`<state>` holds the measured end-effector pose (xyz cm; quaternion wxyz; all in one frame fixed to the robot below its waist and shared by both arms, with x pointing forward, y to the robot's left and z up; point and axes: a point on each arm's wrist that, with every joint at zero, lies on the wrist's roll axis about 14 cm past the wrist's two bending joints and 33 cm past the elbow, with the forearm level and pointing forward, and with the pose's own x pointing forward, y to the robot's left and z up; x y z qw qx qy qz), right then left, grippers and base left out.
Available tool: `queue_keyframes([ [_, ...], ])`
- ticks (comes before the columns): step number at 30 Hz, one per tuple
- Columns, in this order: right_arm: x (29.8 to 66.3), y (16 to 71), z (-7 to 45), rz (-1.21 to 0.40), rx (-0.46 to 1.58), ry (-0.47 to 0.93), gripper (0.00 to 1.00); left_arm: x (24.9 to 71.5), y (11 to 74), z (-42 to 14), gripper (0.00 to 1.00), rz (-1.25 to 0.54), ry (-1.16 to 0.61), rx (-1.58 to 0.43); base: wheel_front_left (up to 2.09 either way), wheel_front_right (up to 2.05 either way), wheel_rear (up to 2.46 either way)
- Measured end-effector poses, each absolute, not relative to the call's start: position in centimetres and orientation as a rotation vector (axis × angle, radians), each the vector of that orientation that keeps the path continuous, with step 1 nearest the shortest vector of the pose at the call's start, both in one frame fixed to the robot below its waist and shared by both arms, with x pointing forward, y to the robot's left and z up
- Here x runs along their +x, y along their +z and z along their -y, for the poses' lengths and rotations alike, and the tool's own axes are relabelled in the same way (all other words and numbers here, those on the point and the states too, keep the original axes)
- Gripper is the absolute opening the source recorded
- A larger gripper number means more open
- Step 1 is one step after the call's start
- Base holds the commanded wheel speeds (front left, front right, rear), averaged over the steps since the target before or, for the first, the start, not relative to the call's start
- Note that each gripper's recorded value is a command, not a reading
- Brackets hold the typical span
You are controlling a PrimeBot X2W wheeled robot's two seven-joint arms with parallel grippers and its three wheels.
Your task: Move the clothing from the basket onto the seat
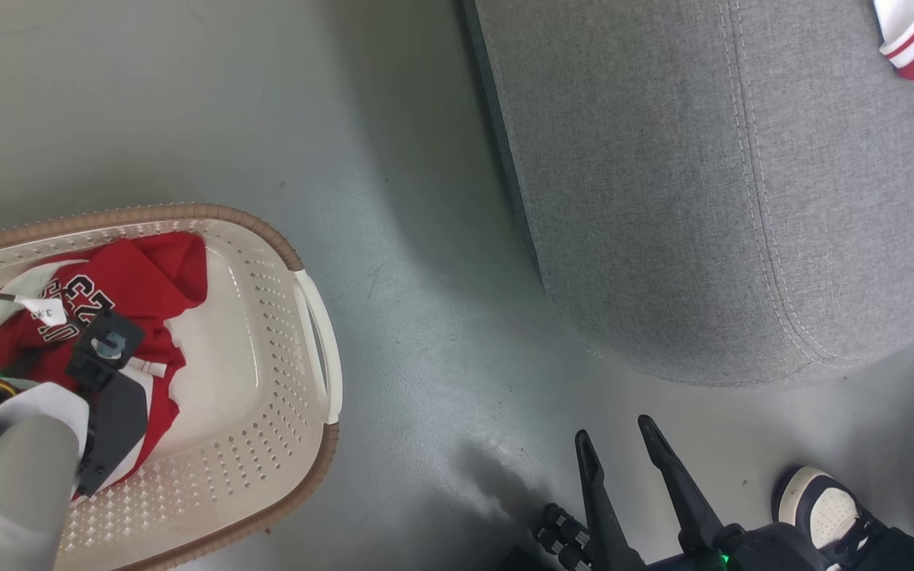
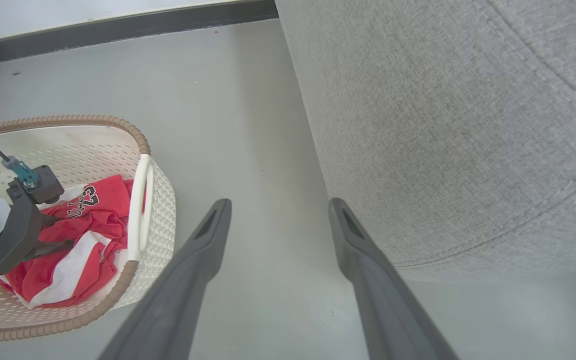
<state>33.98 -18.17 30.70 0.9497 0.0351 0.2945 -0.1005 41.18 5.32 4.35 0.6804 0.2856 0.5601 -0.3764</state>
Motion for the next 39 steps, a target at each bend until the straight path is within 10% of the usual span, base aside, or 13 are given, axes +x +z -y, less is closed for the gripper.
queue_keyframes([
  [12,33.9,31.2,18.4,-0.589,0.05,-0.21,1.0,41.2,4.0,-6.0,1.0,-1.317,-0.784,0.637,0.0,0.0,0.0],
  [15,33.9,31.3,18.6,-0.59,0.035,-0.211,1.0,40.8,3.9,-6.0,0.0,-1.345,-0.754,0.61,0.0,0.0,0.0],
  [39,39.4,34.4,20.8,-0.401,-0.1,-0.158,1.0,41.1,6.4,-4.2,0.0,-1.275,-0.75,0.446,0.0,0.0,0.0],
])
